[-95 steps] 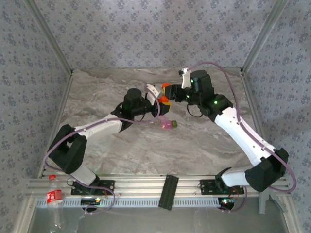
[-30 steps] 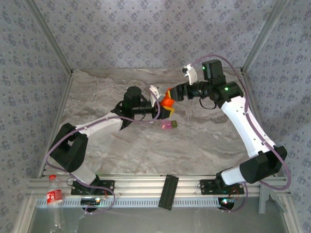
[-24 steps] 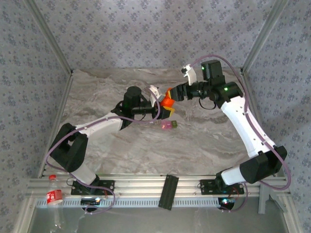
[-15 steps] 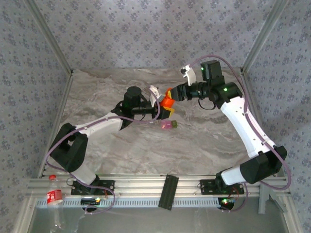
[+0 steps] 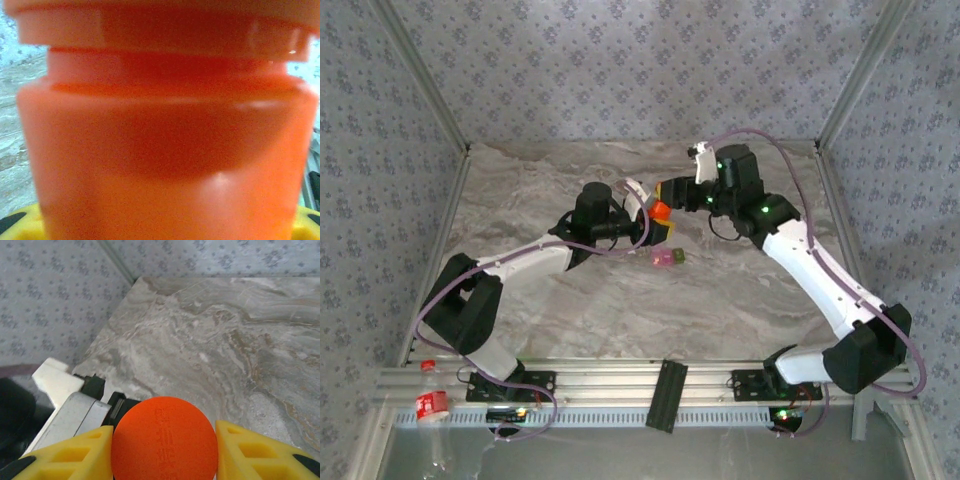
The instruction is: Sort the pills into containers
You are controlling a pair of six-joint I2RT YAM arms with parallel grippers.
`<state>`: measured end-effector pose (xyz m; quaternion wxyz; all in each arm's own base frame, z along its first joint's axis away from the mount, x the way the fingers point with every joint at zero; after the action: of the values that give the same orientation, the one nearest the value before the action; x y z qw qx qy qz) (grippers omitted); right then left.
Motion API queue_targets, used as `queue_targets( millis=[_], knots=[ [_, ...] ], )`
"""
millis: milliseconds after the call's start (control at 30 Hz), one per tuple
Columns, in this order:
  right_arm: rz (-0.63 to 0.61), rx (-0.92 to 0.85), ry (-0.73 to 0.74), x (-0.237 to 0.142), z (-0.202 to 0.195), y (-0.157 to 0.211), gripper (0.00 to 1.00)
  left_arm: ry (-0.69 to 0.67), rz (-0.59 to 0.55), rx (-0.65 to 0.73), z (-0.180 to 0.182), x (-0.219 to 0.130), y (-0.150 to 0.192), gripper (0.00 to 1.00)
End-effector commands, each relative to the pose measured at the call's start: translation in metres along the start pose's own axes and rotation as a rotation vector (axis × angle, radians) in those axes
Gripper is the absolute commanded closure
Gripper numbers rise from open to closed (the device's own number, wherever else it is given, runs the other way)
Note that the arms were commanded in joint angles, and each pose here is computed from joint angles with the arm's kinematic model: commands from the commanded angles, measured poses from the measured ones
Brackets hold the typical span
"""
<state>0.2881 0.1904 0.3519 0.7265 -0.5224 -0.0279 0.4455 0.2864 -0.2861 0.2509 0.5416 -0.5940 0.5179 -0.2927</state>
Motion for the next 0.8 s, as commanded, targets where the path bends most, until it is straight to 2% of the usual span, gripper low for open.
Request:
queue_targets(
  millis=[0,233,467,533,767],
  knots=[
    [0.048,0.112,0.056,0.018,0.006,0.025,0.52,-0.03,-0.222,0.138,-0.017,-0.007,-0.049,1.0],
    [0.028,0.132,0.072,0.024,0.008,0.025,0.51,-0.1,-0.224,0.119,-0.01,0.001,-0.042,1.0],
    [0.016,0.134,0.06,0.014,0.004,0.012,0.45,-0.132,-0.211,0.111,-0.003,0.005,-0.035,1.0],
    [-0.006,0.142,0.057,0.006,0.0,0.005,0.42,-0.134,-0.204,0.113,-0.003,0.005,-0.034,1.0],
    [-0.084,0.156,0.026,-0.038,-0.013,-0.021,0.2,-0.125,-0.194,0.115,-0.002,0.002,-0.031,1.0]
  ],
)
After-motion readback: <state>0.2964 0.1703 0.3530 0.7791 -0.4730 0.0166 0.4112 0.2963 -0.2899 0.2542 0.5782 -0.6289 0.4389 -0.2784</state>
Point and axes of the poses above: each hand's point on the last joint's axis, 136 mm out from that joint toward the fingers, its own x axis out along the fingers, its own z axis along the line the jaws close on, y = z × x, the point moved 9 cm from there along -x, back along the fingers
